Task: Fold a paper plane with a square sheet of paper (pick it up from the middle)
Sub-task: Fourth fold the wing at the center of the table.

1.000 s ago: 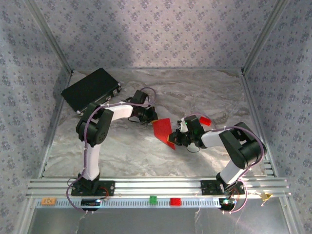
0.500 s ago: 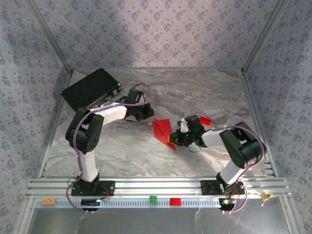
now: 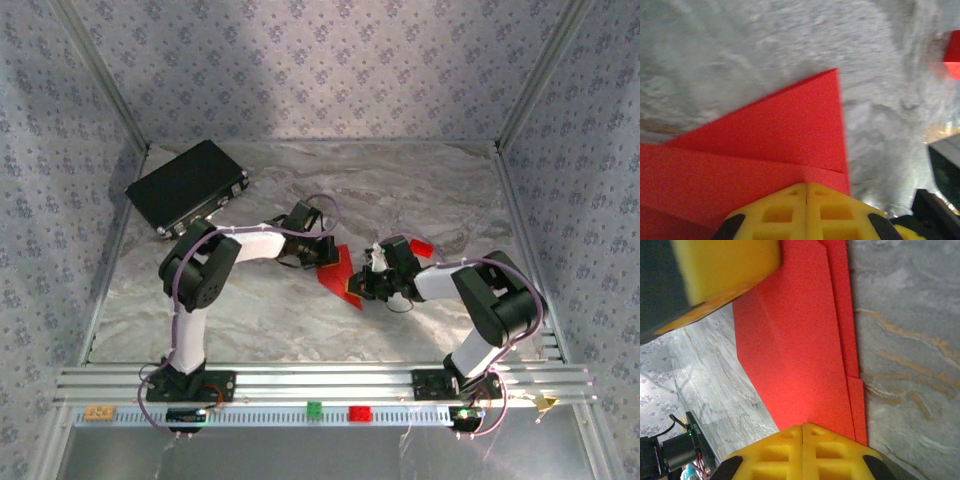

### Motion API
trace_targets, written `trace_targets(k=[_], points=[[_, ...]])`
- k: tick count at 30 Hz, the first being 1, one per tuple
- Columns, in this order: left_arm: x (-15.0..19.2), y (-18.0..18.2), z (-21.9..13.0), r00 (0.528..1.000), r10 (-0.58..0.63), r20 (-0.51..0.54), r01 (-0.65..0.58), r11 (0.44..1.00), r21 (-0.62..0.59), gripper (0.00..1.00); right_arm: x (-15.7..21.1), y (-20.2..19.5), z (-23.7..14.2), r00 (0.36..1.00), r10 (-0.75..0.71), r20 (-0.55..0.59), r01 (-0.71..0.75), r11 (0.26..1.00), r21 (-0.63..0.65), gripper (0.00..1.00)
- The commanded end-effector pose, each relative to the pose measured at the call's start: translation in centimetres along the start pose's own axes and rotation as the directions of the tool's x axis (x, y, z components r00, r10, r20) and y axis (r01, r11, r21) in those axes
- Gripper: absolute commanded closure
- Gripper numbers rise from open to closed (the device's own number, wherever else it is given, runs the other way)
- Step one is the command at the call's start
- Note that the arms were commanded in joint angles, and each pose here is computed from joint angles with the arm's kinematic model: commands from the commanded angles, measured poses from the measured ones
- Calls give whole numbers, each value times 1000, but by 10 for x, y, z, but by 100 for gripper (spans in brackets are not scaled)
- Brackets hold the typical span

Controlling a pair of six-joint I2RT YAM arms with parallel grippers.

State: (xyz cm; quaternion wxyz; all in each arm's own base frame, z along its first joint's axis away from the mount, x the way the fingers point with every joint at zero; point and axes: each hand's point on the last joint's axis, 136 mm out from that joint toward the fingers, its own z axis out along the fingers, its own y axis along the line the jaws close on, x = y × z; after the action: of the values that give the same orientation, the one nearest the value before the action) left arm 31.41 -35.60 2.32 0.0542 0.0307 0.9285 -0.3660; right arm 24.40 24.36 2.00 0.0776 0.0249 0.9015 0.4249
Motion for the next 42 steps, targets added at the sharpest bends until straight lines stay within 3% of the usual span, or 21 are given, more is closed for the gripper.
trace_targets(k=[1,8,14,21,42], points=[[3,16,5,1000,-17,-6,16,999,-30,96,12,-18,-5,997,66,-41,-62,993,97,100],[12,30,9,999,-31,-20,30,998,-50,97,-15,27,-9,1000,-27,-16,28,998,56,100],[13,31,9,999,-35,-19,34,998,-47,97,-27,22,12,1000,-16,-23,18,996,90,100],[14,35,11,999,-38,-22,36,998,-54,97,-5,-9,20,997,33,-63,-22,988,156,100],[18,48,17,997,-65,-37,62,996,-66,98,44,-31,-12,996,52,-71,-40,987,158,99]])
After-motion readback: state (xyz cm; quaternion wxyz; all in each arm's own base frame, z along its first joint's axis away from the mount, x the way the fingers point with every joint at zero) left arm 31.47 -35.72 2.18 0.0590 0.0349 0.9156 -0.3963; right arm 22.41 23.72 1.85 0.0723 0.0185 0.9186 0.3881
